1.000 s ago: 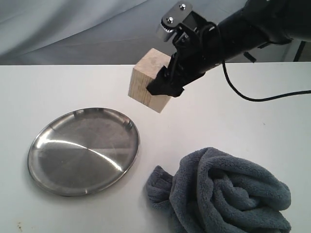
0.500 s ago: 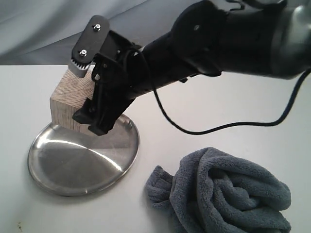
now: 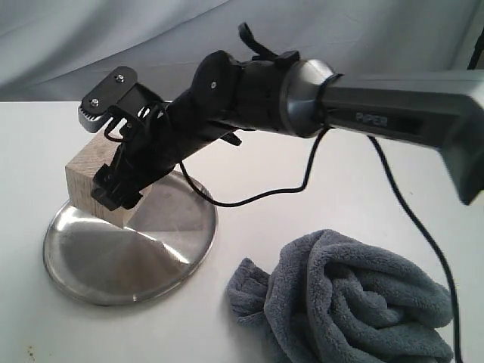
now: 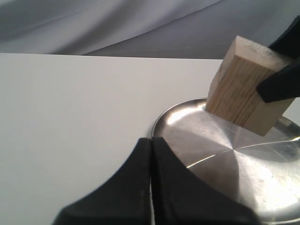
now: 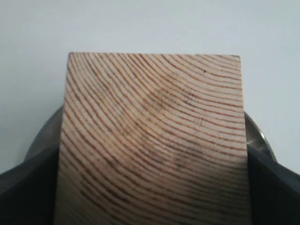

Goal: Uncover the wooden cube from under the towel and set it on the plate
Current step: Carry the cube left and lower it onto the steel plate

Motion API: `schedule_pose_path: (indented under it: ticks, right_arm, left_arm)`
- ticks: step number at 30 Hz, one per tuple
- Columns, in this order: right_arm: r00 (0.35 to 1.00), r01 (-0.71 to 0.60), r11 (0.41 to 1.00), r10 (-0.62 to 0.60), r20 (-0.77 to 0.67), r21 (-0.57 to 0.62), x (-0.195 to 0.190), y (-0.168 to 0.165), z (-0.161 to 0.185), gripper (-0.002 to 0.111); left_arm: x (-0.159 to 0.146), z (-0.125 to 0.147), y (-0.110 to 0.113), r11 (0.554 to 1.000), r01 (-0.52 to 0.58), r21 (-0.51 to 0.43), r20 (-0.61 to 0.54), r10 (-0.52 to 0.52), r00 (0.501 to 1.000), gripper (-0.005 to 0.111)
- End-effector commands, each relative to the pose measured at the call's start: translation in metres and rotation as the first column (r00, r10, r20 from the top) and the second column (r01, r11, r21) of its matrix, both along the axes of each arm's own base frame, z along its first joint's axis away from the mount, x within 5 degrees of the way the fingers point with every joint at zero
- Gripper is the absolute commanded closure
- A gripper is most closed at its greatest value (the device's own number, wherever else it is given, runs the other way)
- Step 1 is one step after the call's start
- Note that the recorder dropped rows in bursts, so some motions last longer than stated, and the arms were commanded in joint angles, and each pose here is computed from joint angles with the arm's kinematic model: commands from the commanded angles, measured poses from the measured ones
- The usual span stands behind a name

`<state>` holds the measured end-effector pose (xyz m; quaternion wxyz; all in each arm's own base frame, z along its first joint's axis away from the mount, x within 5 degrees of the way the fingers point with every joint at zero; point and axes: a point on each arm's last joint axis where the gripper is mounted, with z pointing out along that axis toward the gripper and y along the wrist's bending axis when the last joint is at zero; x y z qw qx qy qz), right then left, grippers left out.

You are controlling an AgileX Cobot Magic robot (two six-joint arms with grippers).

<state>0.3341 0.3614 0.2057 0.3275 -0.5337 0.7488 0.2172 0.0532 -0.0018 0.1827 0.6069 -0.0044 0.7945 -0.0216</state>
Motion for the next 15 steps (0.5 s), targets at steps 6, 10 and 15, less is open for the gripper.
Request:
schedule_pose_path:
  ticks: [6, 10, 15]
  right_arm:
    - [0.992, 0.068, 0.98, -0.087, -0.091, -0.188, 0.021, 0.008, -0.028, 0.108]
    - [0.99, 0.07, 0.977, -0.093, -0.107, -0.202, 0.023, 0.01, -0.045, 0.108]
    - [0.986, 0.092, 0.983, -0.112, -0.12, -0.16, 0.024, 0.013, -0.045, 0.108]
  left_arm:
    - [0.0, -0.001, 0.0, 1.0, -0.001, 0.0, 0.008, 0.001, 1.0, 0.107]
    - [0.0, -0.001, 0.0, 1.0, -0.001, 0.0, 0.008, 0.001, 1.0, 0.107]
    - [0.0, -0.001, 0.0, 1.0, -0.001, 0.0, 0.008, 0.001, 1.0, 0.107]
